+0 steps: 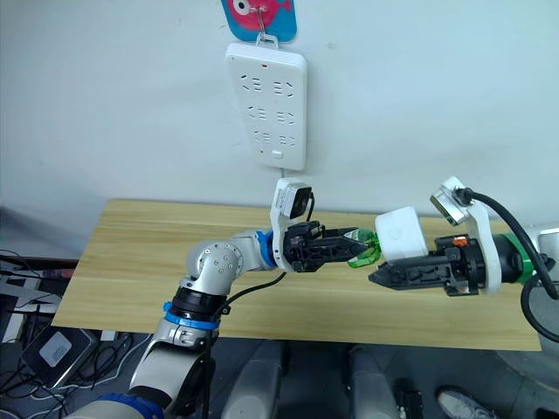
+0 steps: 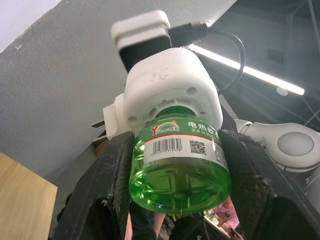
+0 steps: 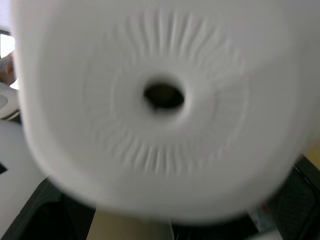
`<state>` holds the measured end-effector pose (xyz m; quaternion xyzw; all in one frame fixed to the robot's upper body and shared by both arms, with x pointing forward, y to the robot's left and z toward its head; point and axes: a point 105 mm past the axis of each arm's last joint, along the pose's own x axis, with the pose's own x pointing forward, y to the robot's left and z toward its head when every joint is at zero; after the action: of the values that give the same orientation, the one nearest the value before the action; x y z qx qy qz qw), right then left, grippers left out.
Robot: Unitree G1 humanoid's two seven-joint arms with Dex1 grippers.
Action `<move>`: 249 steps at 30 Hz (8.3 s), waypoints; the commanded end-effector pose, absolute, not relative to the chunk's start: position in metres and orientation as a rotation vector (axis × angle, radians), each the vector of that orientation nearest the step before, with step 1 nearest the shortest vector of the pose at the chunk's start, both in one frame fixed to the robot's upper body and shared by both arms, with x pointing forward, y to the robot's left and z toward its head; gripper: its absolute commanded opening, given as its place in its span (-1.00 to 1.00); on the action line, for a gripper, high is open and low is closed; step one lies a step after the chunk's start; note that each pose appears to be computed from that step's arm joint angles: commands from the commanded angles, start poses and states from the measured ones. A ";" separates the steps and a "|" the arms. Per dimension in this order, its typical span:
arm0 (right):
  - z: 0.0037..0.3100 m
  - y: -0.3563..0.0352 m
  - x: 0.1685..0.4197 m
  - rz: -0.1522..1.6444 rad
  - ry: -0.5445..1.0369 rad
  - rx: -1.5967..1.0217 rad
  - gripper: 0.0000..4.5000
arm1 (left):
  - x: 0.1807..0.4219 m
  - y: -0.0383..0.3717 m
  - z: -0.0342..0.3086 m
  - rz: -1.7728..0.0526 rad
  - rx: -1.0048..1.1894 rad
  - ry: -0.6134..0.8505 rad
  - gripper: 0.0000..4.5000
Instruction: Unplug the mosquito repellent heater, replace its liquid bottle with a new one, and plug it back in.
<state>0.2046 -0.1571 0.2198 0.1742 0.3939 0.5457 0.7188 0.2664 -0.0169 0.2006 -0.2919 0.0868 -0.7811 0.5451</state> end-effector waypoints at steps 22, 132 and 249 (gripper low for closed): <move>0.228 -0.201 0.271 0.950 0.616 0.325 -0.98 | 0.254 -0.003 0.208 -1.928 -0.668 0.253 0.00; 0.248 -0.139 0.184 1.343 0.750 0.215 -0.98 | 0.274 -0.008 0.188 -1.837 -0.615 0.267 0.00; 0.201 -0.155 0.260 0.724 0.561 0.260 0.36 | 0.302 -0.020 0.180 -1.191 0.935 -0.586 1.00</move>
<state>0.2636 -0.1610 0.1884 0.1201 0.2905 0.3367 0.8876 0.3073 -0.0127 0.1715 0.4124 -0.2390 -0.5373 0.6958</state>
